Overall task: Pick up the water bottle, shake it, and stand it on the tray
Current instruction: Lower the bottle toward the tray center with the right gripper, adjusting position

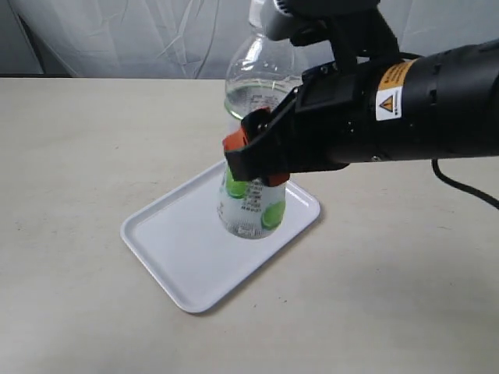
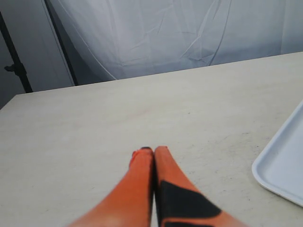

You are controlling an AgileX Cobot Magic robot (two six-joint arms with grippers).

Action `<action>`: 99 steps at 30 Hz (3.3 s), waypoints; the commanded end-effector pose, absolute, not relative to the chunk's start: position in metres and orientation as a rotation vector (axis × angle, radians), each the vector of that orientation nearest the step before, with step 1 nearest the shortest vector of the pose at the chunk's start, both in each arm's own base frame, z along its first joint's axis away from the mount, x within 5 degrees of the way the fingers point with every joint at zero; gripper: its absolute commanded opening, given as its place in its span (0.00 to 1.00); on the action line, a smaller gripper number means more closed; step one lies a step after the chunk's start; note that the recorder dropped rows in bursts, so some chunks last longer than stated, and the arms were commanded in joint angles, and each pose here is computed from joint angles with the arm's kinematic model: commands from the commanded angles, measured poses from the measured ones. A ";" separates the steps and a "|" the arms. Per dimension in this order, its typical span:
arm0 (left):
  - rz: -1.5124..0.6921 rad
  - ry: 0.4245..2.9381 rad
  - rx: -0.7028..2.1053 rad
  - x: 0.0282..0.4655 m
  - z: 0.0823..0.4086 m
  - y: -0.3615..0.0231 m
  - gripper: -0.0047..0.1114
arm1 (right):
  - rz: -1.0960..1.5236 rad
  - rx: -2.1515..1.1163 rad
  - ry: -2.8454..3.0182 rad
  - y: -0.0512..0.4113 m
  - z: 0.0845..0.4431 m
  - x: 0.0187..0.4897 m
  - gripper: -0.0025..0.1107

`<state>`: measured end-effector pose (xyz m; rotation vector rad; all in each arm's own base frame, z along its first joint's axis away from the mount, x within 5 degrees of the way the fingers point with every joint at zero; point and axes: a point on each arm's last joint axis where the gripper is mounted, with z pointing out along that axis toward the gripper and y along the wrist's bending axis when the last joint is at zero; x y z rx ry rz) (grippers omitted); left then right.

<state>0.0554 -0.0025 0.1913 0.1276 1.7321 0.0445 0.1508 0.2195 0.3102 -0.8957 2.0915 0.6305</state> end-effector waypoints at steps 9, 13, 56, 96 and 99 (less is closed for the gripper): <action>0.039 1.718 0.123 0.055 0.192 -0.003 0.04 | 0.528 -1.118 2.191 0.248 0.278 0.130 0.01; 0.039 1.718 0.123 0.055 0.192 -0.003 0.04 | 0.636 -1.048 2.069 0.257 0.313 0.130 0.01; 0.039 1.718 0.123 0.055 0.192 -0.003 0.04 | 0.621 -1.115 1.953 0.279 0.323 0.118 0.01; 0.042 1.718 0.124 0.055 0.192 -0.003 0.04 | 0.574 -0.990 2.163 0.272 0.298 0.149 0.01; 0.042 1.718 0.124 0.055 0.192 -0.003 0.04 | 0.543 -1.285 2.018 0.278 0.297 0.136 0.01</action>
